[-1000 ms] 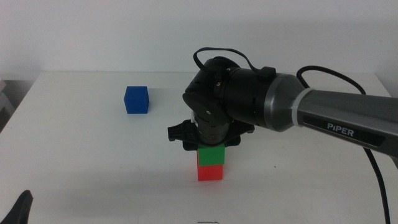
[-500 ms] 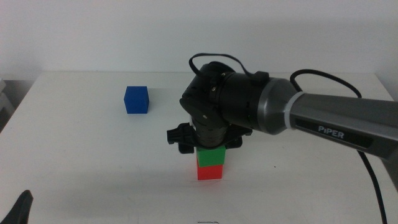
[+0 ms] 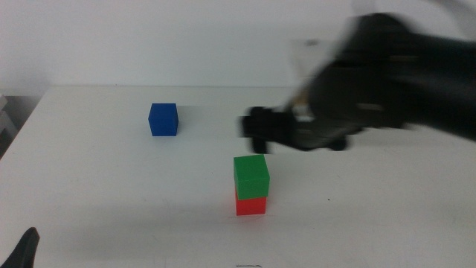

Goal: Stack red cubes first, then green, then blue cubes in a specific spot.

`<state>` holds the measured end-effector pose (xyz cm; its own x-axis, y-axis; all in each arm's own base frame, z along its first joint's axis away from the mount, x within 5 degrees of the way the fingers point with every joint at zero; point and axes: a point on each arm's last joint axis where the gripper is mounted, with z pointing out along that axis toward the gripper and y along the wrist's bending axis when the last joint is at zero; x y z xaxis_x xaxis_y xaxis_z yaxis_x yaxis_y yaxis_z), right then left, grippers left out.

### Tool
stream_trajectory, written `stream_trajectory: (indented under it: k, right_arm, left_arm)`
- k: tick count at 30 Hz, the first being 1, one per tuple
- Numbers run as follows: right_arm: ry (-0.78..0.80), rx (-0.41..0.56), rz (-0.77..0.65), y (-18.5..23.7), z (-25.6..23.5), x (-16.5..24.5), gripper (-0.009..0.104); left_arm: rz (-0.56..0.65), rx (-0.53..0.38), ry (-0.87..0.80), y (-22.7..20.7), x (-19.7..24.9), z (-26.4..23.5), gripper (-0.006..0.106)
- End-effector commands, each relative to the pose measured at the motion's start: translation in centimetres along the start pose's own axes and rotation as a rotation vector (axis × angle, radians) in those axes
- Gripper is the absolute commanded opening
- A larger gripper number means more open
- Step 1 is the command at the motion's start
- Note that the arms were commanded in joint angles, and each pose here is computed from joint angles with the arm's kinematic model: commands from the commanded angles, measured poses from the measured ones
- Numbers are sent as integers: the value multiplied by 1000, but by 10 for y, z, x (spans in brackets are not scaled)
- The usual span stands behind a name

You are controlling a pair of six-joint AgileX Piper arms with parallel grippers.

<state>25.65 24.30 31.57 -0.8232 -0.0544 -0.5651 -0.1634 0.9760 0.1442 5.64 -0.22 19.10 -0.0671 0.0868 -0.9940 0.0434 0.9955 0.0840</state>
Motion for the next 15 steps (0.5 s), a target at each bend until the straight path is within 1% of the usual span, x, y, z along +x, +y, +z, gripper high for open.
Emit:
stream_trajectory:
  k: [1,2,7,12,15]
  right_arm:
    - [-123,-69,-45,-24,-39,-1,84]
    - [-140,-77,-64,-33,-46,3,84]
    - [-242,-132,-256,-73,-84,32,84]
    - [-311,-182,-445,-95,-119,61,84]
    - [-364,-229,-475,-103,-138,75,84]
  left_arm:
    - [-10,-7,-102,1,-9,-2,91]
    - [-10,-7,-102,1,-9,-2,91]
    - [-10,-7,-102,1,-9,-2,91]
    - [-10,-7,-102,1,-9,-2,91]
    - [-10,-7,-102,1,-9,-2,91]
